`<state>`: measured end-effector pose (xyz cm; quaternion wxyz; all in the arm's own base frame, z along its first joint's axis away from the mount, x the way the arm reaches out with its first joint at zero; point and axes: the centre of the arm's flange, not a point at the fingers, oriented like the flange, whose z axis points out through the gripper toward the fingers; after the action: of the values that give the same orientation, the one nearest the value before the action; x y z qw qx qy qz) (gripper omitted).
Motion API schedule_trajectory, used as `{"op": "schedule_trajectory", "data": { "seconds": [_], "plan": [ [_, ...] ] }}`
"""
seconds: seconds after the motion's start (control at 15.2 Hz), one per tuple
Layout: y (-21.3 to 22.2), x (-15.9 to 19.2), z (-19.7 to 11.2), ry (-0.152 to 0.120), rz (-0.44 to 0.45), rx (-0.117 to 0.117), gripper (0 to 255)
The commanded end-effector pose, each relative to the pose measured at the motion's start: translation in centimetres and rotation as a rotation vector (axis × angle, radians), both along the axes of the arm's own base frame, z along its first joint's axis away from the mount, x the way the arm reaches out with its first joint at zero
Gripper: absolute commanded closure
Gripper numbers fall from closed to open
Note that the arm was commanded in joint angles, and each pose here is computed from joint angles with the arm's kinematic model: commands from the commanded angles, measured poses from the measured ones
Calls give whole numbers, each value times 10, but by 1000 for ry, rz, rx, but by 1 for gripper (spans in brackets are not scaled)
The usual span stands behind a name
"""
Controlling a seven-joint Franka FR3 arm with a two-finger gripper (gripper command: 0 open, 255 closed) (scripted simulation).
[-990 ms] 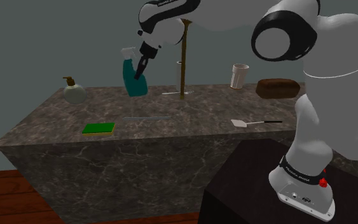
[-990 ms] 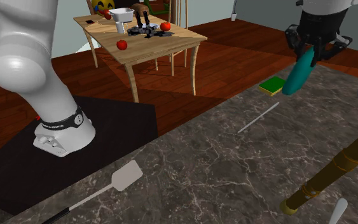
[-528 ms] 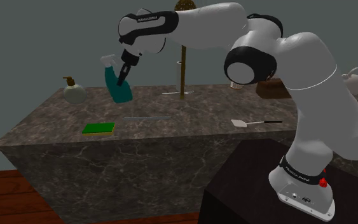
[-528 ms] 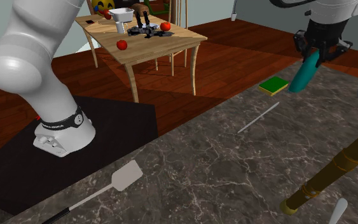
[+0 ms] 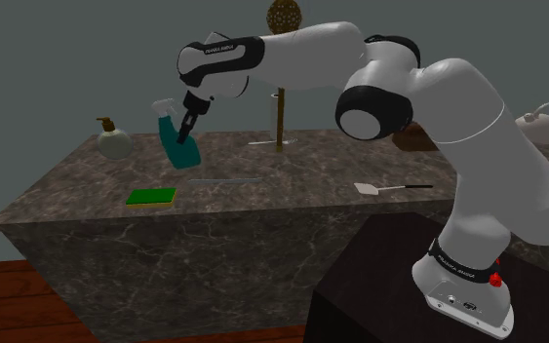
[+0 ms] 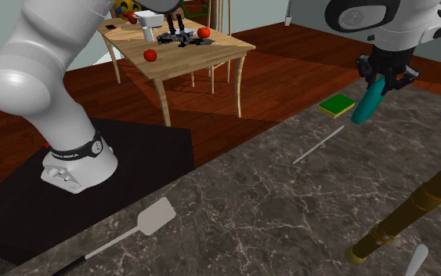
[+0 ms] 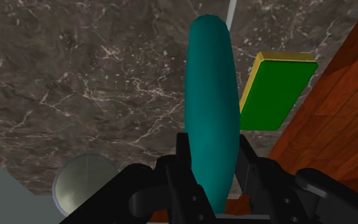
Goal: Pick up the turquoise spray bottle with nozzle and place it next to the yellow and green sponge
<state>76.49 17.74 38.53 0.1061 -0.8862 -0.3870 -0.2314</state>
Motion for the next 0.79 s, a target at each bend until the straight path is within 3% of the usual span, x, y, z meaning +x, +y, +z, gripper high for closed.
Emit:
{"op": "schedule_trajectory", "data": {
  "seconds": [0.0,0.46,0.73],
  "plan": [
    [0,1,-11,-1,0,0,255],
    [0,1,-47,-1,0,0,255],
    [0,1,-47,-1,0,0,255]
  ]
}}
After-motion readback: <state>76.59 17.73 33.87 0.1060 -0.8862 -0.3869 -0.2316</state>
